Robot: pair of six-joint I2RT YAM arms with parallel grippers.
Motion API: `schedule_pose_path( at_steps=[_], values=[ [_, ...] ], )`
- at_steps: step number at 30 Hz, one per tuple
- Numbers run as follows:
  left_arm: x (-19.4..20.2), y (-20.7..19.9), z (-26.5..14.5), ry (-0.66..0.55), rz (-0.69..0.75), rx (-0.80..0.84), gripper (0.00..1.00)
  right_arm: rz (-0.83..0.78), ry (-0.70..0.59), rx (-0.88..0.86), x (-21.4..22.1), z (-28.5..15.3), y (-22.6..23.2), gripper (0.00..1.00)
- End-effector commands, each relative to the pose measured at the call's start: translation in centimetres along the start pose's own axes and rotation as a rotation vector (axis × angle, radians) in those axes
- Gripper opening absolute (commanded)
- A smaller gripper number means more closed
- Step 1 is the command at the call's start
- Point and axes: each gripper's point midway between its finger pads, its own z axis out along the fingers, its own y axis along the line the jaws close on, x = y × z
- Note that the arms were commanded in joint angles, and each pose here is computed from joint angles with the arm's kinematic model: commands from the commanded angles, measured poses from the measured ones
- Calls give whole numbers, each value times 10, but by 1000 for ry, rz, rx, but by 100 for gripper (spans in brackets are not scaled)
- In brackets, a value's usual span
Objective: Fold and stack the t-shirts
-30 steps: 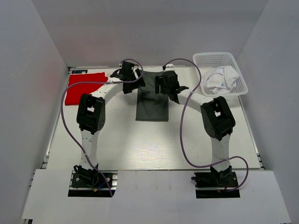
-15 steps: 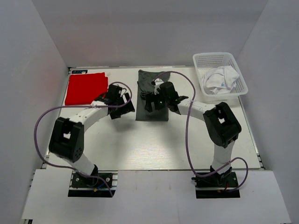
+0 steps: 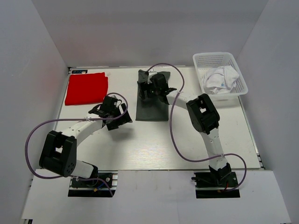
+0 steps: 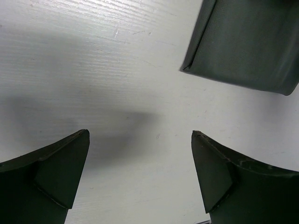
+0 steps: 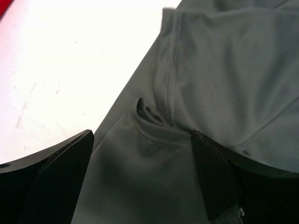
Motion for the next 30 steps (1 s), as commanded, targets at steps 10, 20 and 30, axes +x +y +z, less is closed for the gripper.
schedule_pose_path(
  at_steps=[10,20,30],
  values=[
    [-32,-35,19,-33,66,81,100,-11,-208,19,-53,-76,2,90],
    [-1,-54,66,138,117,122,95,184,-2,241,38,-161,-28,90],
    [5,-33,79,125,130,-12,59,356,135,160,117,-189,-8,89]
  ],
)
